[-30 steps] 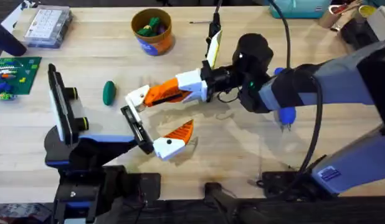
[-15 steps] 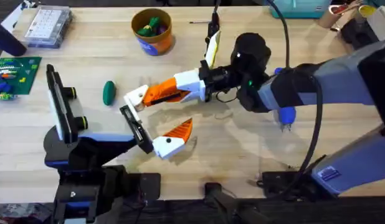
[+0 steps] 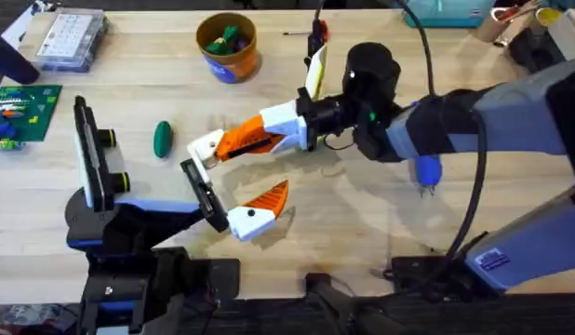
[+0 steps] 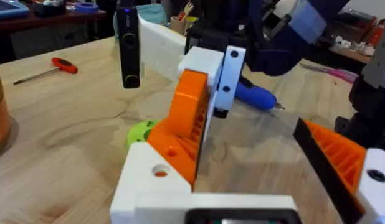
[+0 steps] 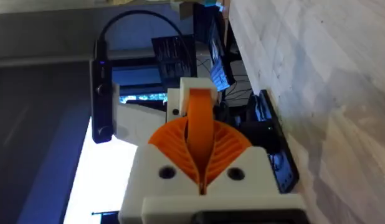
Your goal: Pick up the gripper from the table and insert it into the empty holder that is missing its gripper. Then pick up a screw, insert it into the mounting hole, and use the screwdriver to tighten it. Finally, clean up the table by picking up the vegetable and placing it into the bucket.
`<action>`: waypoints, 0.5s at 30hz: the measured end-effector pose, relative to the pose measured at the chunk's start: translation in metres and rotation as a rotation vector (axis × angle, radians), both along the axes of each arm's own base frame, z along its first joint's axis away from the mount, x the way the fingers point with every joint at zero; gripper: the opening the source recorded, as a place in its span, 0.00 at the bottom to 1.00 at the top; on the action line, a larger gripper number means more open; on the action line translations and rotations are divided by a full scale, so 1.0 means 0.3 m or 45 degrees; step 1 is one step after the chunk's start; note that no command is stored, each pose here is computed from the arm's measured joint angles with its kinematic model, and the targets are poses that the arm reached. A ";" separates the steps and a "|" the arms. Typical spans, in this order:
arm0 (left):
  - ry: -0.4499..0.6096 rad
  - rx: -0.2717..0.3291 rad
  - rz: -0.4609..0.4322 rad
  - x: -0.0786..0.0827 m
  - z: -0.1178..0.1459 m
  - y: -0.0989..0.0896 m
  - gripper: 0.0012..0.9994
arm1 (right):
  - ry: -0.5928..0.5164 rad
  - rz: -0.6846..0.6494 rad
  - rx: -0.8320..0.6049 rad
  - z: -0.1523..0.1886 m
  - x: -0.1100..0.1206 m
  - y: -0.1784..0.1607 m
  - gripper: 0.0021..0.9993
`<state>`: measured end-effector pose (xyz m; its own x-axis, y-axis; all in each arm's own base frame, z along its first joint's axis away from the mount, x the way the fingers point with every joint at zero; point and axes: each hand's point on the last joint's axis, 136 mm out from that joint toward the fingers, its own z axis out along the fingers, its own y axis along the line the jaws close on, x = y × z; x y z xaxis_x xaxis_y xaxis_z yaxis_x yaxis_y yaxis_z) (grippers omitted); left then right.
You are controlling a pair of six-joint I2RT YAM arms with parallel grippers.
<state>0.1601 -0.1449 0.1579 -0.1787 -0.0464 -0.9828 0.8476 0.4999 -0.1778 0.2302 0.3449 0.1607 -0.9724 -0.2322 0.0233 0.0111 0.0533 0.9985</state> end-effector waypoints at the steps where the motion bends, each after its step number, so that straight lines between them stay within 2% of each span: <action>1: 0.004 -0.002 0.002 0.001 0.000 0.001 0.99 | 0.013 0.005 -0.013 -0.003 0.002 0.002 0.01; 15: 0.012 -0.005 0.022 0.009 -0.001 0.006 0.99 | -0.047 0.022 -0.020 0.000 0.007 0.016 0.01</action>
